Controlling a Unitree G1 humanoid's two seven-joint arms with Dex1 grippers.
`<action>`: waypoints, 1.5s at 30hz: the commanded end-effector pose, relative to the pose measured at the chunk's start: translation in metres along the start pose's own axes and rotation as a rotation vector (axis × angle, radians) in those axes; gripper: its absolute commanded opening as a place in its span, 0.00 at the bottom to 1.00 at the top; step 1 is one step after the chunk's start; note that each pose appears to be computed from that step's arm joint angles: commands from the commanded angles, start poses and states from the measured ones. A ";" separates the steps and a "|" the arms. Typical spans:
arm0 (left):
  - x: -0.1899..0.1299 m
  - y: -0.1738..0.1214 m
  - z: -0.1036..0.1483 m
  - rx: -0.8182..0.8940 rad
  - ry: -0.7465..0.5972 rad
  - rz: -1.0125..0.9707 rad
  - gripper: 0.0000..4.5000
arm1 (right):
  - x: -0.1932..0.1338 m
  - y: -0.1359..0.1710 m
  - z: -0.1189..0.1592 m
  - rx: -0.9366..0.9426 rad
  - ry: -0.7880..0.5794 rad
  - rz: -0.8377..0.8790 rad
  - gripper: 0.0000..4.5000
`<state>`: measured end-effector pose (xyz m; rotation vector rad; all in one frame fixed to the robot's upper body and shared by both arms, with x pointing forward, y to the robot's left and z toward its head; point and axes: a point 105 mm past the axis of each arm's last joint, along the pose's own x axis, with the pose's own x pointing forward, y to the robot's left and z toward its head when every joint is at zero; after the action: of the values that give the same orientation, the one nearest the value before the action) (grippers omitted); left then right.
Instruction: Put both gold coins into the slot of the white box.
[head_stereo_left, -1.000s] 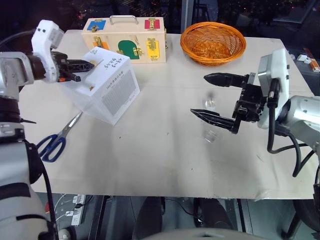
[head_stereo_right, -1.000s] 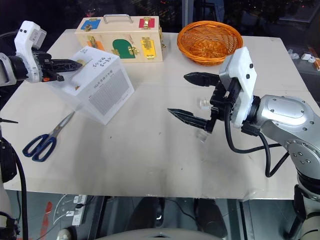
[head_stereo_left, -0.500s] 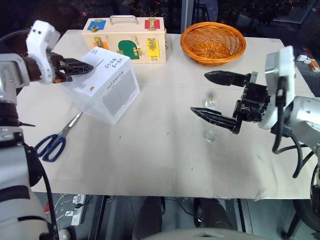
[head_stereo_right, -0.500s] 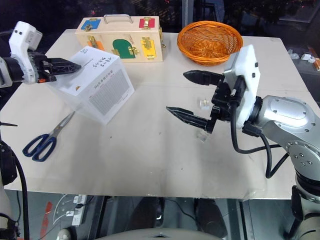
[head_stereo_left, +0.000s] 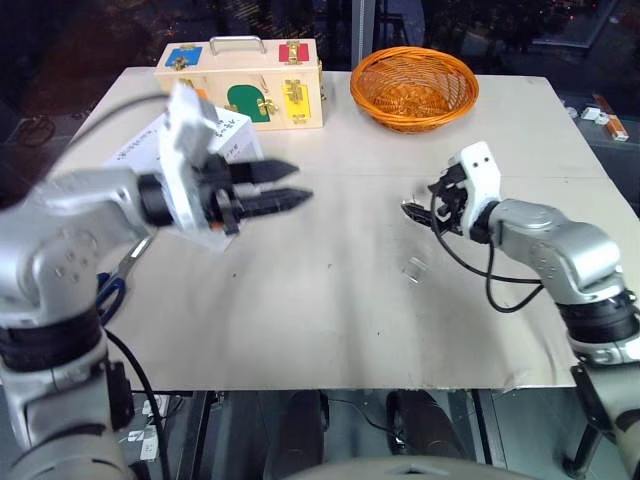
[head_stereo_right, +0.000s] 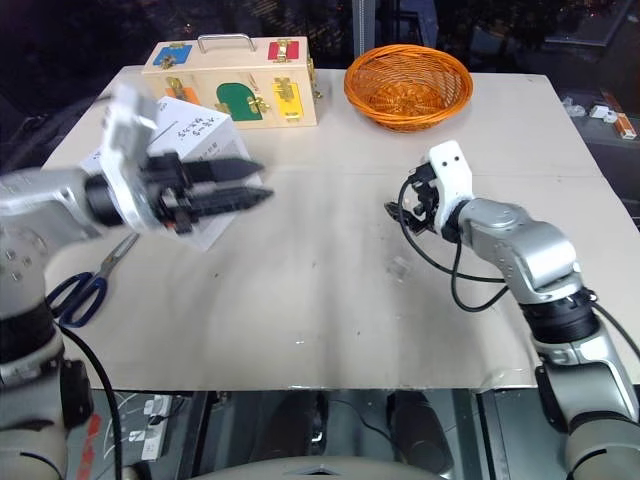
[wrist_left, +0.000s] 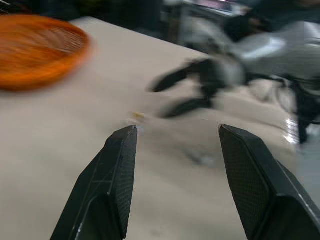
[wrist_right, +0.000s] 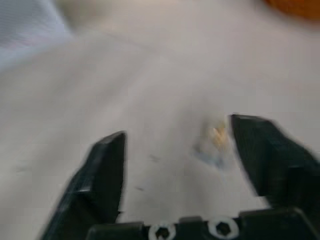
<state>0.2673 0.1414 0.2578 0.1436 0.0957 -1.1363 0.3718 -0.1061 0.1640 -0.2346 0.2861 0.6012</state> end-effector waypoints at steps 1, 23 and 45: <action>-0.001 -0.017 0.002 0.077 -0.014 -0.002 0.58 | 0.007 -0.013 0.009 -0.007 -0.018 -0.098 0.53; 0.000 -0.021 -0.011 0.038 -0.015 0.050 0.58 | 0.025 -0.029 0.002 0.057 0.008 -0.194 0.10; 0.011 -0.008 -0.005 -0.177 -0.136 -0.003 0.53 | -0.034 0.025 0.065 0.040 -0.319 0.234 0.00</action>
<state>0.2682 0.1334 0.2444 -0.0664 0.0886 -1.0867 0.3622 -0.0926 0.2095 -0.0614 0.0956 0.7462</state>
